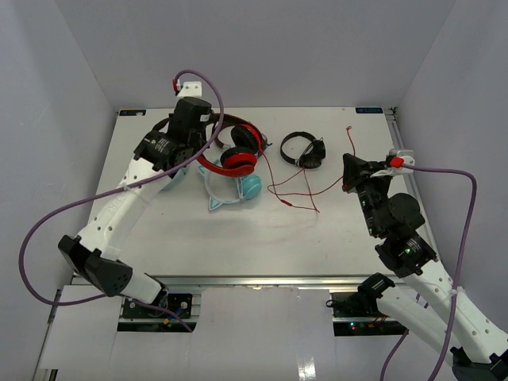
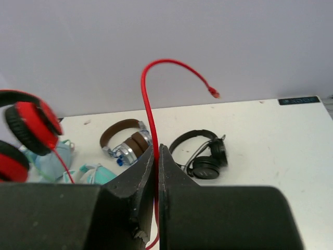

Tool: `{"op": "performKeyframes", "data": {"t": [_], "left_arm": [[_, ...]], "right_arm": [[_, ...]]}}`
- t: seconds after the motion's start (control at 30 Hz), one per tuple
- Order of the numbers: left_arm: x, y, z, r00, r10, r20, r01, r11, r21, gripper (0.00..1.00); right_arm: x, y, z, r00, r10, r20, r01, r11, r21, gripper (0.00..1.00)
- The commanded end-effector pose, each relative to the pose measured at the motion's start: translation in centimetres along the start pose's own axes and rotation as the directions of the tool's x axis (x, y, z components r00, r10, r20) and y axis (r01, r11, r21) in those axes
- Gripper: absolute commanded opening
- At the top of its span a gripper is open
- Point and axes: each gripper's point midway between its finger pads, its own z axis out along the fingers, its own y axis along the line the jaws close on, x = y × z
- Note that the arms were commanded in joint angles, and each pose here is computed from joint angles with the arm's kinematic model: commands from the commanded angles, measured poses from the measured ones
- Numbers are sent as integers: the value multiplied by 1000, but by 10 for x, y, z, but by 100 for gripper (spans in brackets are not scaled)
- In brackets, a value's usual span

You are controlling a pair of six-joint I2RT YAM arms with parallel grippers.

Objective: Wrap the headphones

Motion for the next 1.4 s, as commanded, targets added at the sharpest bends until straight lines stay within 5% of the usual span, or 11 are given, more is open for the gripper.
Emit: {"op": "performKeyframes", "data": {"t": [0.0, 0.23, 0.4, 0.57, 0.7, 0.87, 0.93, 1.07, 1.2, 1.3, 1.37], "left_arm": [[-62, 23, -52, 963, -169, 208, 158, 985, 69, 0], [-86, 10, -97, 935, -217, 279, 132, 947, 293, 0], [-94, -2, -130, 926, -244, 289, 97, 892, 441, 0], [-89, -2, -142, 929, -248, 275, 91, 872, 481, 0], [-71, 0, -125, 949, -219, 227, 104, 897, 429, 0], [-46, 7, -97, 963, -190, 193, 118, 936, 330, 0], [-40, 4, -93, 966, -180, 188, 109, 936, 335, 0], [-38, 6, -92, 968, -165, 190, 97, 941, 325, 0], [-35, 3, -92, 969, -168, 181, 98, 934, 344, 0], [-33, -6, -95, 967, -171, 186, 85, 913, 398, 0], [-29, -16, -97, 967, -168, 190, 67, 891, 449, 0]], "right_arm": [[-5, -29, -3, 999, 18, 34, -24, 986, 164, 8], [-4, -63, -7, 999, -20, 28, 9, 933, 359, 8], [-10, -107, -31, 996, -42, 74, -11, 799, 602, 8], [10, -148, -69, 991, -54, 121, -60, 628, 776, 8], [41, -159, -73, 993, -53, 101, -47, 613, 789, 10], [80, -170, -71, 997, -32, 70, -38, 593, 804, 37], [92, -173, -67, 998, -6, 60, -44, 605, 795, 59], [89, -157, -43, 999, 30, -13, -13, 724, 690, 67], [86, -104, -13, 983, 7, -183, 71, 907, 415, 66], [76, -26, 5, 963, -74, -259, 71, 997, -19, 66], [80, 27, -6, 951, -111, -288, 13, 946, -323, 67]]}}
